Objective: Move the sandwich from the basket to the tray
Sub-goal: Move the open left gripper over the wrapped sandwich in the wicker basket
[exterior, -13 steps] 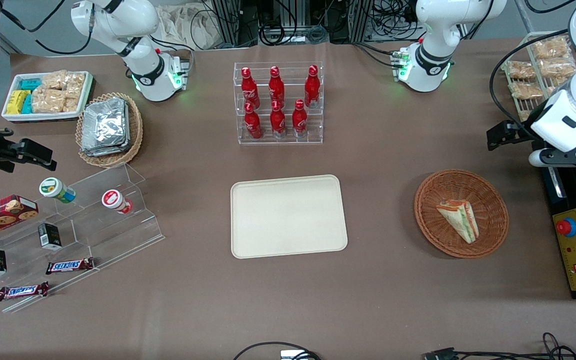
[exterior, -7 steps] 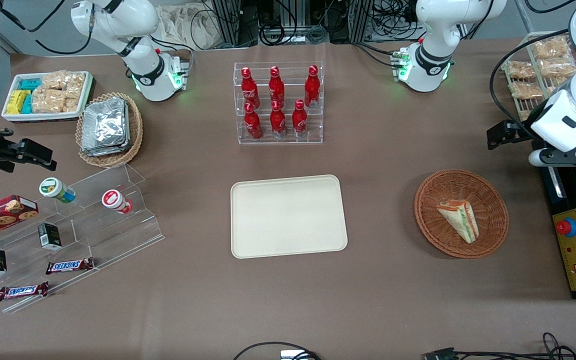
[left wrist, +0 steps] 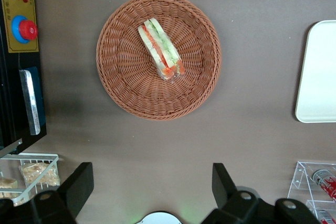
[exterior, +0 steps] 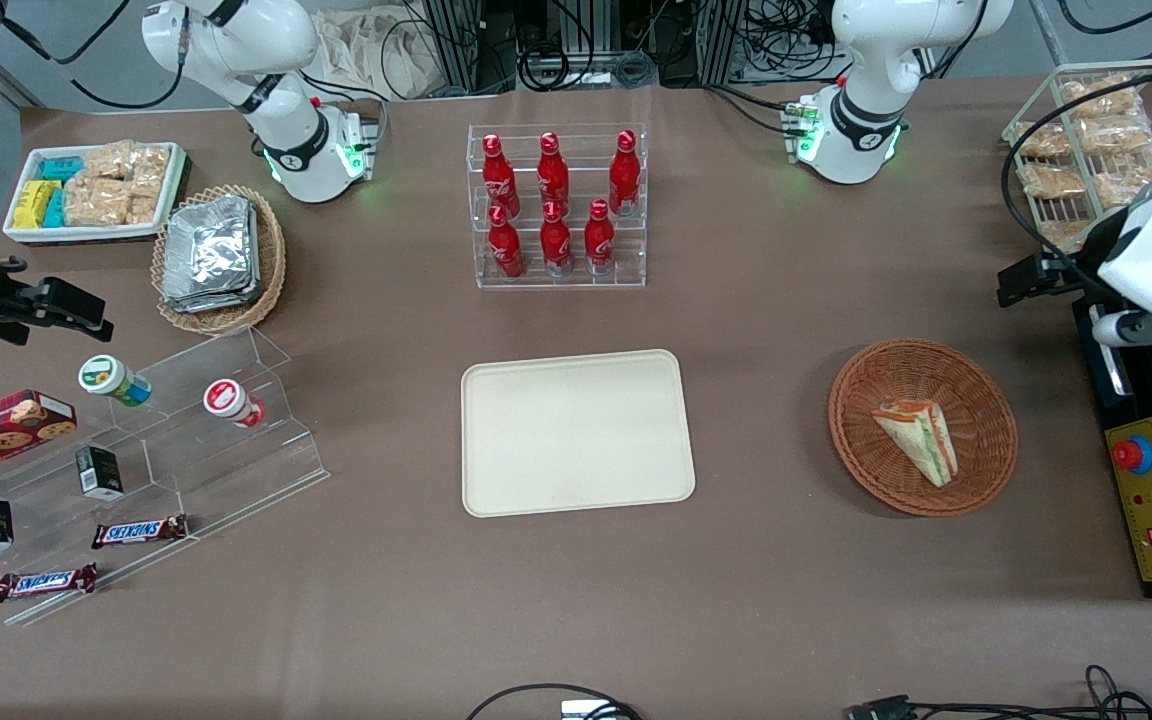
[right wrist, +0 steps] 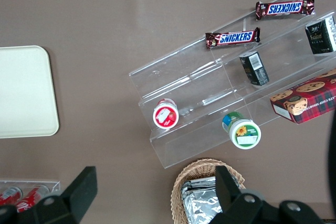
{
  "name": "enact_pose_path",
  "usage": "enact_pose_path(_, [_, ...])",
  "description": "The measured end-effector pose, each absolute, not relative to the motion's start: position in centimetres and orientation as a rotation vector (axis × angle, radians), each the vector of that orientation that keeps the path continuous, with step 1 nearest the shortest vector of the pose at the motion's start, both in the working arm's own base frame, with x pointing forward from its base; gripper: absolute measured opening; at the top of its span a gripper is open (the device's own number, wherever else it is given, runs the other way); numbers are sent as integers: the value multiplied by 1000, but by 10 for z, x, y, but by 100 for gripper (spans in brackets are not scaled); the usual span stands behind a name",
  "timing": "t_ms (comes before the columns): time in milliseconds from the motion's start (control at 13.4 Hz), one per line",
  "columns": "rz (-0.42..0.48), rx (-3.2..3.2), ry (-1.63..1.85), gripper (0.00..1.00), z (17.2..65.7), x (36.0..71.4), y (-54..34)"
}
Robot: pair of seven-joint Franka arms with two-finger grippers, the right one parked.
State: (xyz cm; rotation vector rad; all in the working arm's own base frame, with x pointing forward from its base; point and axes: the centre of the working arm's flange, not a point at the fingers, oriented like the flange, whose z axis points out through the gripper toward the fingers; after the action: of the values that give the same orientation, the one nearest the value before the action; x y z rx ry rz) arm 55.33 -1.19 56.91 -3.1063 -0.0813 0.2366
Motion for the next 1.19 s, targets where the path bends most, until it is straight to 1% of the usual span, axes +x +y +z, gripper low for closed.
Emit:
enact_pose_path(224, [325, -3082, -228, 100, 534, 567, -11])
enact_pose_path(373, [383, -3054, -349, 100, 498, 583, -11])
enact_pose_path(522, [420, -3028, -444, 100, 460, 598, -13])
enact_pose_path(745, [455, -3005, -520, 100, 409, 615, -16])
enact_pose_path(969, [494, -2986, -566, 100, 367, 625, -13])
enact_pose_path(1193, [504, -2985, -579, 100, 327, 634, -11])
